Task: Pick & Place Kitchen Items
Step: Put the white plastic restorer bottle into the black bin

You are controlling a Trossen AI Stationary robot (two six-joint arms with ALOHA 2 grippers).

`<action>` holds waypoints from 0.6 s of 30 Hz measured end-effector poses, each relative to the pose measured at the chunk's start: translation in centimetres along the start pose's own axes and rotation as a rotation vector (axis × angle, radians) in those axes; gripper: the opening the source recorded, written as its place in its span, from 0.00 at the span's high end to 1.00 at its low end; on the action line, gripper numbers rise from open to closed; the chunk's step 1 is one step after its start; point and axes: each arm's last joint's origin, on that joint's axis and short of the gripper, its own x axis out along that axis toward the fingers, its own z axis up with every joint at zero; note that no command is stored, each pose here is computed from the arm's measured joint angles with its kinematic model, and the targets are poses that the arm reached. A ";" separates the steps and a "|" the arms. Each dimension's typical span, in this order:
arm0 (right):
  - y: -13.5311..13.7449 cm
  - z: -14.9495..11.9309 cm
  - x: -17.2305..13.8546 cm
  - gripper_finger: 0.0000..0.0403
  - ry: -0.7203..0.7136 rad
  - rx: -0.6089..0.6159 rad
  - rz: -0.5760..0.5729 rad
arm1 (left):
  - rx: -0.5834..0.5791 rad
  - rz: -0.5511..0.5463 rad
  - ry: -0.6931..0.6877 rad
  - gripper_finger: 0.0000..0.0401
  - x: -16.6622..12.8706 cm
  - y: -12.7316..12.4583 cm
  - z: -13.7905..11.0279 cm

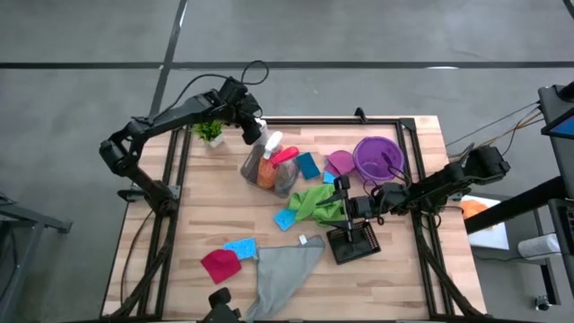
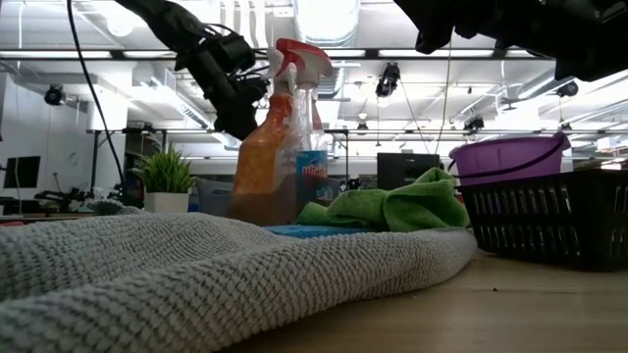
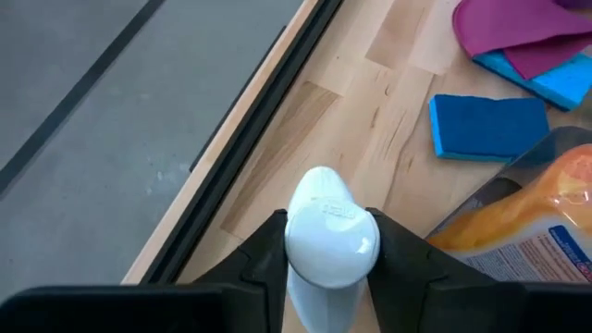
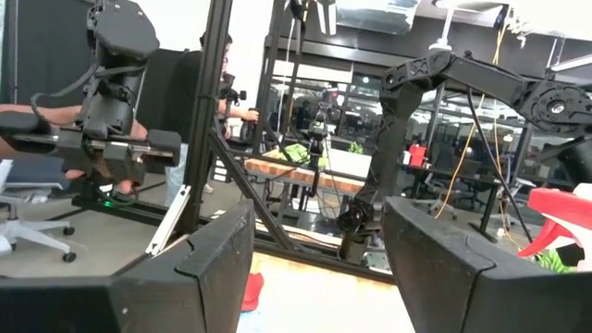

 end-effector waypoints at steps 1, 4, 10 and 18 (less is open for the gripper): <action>0.0 0.0 0.0 0.43 0.001 0.000 0.000 | 0.000 0.000 -0.001 0.73 -0.1 0.0 0.0; 0.0 0.0 0.0 0.43 0.004 0.000 0.001 | -0.022 0.004 -0.011 0.73 -0.8 -0.1 0.2; 0.0 -0.1 0.0 0.43 0.006 0.000 0.001 | -0.126 0.057 -0.067 0.73 -5.0 -0.4 1.5; 0.0 0.0 0.0 0.43 0.003 0.000 0.000 | -0.330 0.102 -0.115 0.73 -11.1 -2.3 1.5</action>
